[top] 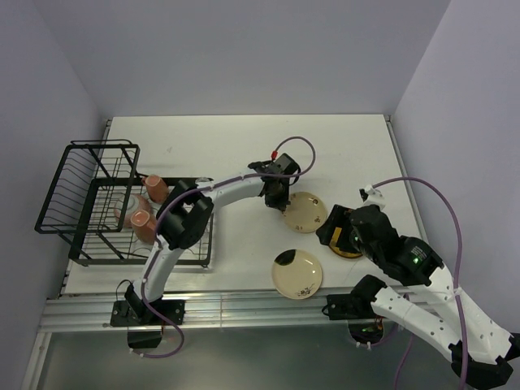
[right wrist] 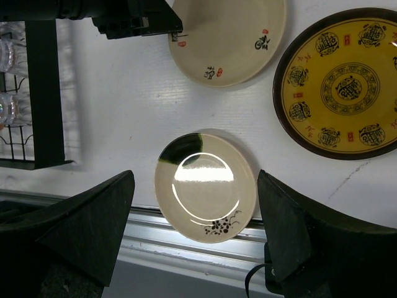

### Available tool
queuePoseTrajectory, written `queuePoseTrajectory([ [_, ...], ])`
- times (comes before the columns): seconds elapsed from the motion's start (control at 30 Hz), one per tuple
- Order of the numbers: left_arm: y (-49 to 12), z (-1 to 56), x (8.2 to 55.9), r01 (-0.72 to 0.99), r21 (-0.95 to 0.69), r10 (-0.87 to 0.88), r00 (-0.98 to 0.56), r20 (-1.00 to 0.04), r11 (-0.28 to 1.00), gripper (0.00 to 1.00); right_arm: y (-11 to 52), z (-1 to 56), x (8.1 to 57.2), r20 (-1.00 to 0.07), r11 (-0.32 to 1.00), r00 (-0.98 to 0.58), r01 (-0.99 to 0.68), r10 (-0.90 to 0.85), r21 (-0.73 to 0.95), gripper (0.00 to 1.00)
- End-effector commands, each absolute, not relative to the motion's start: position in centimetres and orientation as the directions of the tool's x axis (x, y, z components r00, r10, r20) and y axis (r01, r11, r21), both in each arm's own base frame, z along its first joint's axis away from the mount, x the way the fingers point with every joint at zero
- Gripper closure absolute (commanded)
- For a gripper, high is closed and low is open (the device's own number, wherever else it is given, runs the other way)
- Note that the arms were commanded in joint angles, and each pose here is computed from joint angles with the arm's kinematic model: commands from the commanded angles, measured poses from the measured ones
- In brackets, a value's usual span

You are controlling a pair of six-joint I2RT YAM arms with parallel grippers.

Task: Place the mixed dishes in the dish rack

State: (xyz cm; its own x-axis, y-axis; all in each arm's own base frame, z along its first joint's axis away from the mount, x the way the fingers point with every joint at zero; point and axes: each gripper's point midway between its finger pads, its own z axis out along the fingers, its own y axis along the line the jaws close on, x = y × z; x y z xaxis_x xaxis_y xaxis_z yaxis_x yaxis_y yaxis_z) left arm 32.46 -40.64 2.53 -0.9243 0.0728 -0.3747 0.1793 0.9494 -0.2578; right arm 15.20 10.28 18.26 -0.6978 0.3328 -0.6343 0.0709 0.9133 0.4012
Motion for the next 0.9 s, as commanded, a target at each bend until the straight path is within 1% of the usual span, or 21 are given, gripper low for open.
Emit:
queuePoseTrajectory([
  [0.0,-37.9,0.9,30.7,0.186,-0.172,0.120,-0.935,-0.334,0.967,1.00,9.9,19.1,15.6,-0.653,0.914,-0.675,0.079,0.342,0.398,0.13],
  [0.07,-37.1,1.4,30.7,0.174,-0.192,0.103,-0.938,-0.330,0.966,1.00,10.0,19.3,15.7,-0.654,0.915,-0.676,0.076,0.339,0.396,0.13],
  [0.2,-36.9,7.0,31.0,0.201,-0.281,0.076,-0.913,-0.401,0.938,1.00,11.2,19.3,16.3,-0.648,0.914,-0.692,0.043,0.318,0.402,0.13],
  [0.37,-36.9,13.6,30.0,0.255,-0.395,0.045,-0.882,-0.469,0.883,1.00,13.4,19.3,17.0,-0.637,0.908,-0.722,-0.030,0.269,0.418,0.12],
  [0.5,-36.8,16.5,28.8,0.280,-0.451,0.037,-0.879,-0.476,0.847,1.00,15.8,19.9,17.9,-0.619,0.883,-0.749,-0.098,0.238,0.459,0.12],
  [0.57,-36.9,18.1,28.0,0.305,-0.485,0.035,-0.872,-0.488,0.819,1.00,16.2,19.9,18.3,-0.625,0.884,-0.753,-0.130,0.206,0.449,0.12],
  [0.67,-36.4,19.8,27.3,0.325,-0.496,0.041,-0.864,-0.501,0.805,1.00,16.7,19.7,19.1,-0.620,0.886,-0.770,-0.174,0.150,0.430,0.12],
  [0.8,-34.9,22.4,26.7,0.356,-0.480,0.049,-0.839,-0.542,0.802,1.00,16.3,21.1,20.0,-0.635,0.869,-0.754,-0.190,0.169,0.456,0.14],
  [0.83,-34.6,22.8,26.5,0.366,-0.480,0.050,-0.833,-0.551,0.797,1.00,16.3,21.4,20.0,-0.625,0.855,-0.760,-0.193,0.180,0.481,0.14],
  [0.87,-34.1,24.3,26.1,0.386,-0.487,0.042,-0.815,-0.579,0.783,1.00,16.3,21.7,20.1,-0.624,0.845,-0.760,-0.205,0.181,0.494,0.15],
])
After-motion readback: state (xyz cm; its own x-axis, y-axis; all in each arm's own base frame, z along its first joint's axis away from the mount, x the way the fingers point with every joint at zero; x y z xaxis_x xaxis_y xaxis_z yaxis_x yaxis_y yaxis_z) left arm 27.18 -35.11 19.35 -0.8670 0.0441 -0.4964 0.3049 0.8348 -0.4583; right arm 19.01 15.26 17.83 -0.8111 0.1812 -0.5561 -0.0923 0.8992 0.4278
